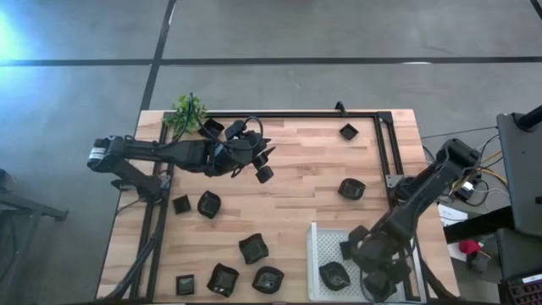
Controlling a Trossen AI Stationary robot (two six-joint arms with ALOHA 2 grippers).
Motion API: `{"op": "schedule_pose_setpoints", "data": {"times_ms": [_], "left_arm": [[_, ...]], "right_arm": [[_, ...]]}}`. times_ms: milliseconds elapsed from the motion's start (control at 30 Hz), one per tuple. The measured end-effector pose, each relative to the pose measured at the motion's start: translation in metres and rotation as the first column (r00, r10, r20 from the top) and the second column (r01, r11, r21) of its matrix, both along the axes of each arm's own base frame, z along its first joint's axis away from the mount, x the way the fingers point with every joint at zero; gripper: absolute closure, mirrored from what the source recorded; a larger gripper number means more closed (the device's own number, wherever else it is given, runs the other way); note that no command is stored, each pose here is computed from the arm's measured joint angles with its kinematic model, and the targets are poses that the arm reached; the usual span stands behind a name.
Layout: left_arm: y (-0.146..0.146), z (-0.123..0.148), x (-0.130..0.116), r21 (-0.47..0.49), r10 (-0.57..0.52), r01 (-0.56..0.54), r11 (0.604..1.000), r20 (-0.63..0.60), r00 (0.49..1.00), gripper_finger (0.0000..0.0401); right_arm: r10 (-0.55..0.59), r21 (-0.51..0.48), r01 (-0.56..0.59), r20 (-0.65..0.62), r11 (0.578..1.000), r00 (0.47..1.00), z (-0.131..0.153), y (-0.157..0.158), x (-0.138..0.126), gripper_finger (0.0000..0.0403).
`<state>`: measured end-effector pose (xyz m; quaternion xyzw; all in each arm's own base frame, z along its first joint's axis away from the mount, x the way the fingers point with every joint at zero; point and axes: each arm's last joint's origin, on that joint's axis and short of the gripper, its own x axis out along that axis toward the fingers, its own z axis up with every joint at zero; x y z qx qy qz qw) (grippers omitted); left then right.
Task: Pick & Place Mini shaped plates
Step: Stack the distorted square plate on top of the other distorted square plate on the shelf
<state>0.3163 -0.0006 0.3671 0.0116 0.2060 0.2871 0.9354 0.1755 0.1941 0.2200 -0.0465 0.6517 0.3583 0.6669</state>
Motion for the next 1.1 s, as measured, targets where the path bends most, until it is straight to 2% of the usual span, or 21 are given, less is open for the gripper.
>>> {"op": "schedule_pose_setpoints", "data": {"times_ms": [300,700,900,1100], "left_arm": [[0.0,0.0,0.0,0.0,0.0,0.0,1.0,-0.001,1.0,0.0282],[0.0,0.0,0.0,0.012,-0.006,0.006,1.0,-0.01,1.0,0.0282],[0.0,0.0,0.0,0.022,-0.011,0.012,1.0,-0.017,1.0,0.0281],[0.0,0.0,0.0,0.03,-0.014,0.015,0.999,-0.023,1.0,0.0281]], "right_arm": [[0.048,-0.005,-0.048,-0.037,0.999,0.998,-0.011,0.013,0.001,0.0394],[-0.108,0.015,0.111,-0.105,0.994,0.989,-0.014,0.018,0.005,0.0394],[-0.158,-0.011,0.158,-0.135,0.987,0.978,-0.017,0.018,0.005,0.0394],[-0.159,-0.031,0.157,-0.145,0.987,0.976,-0.022,0.018,0.005,0.0394]]}}
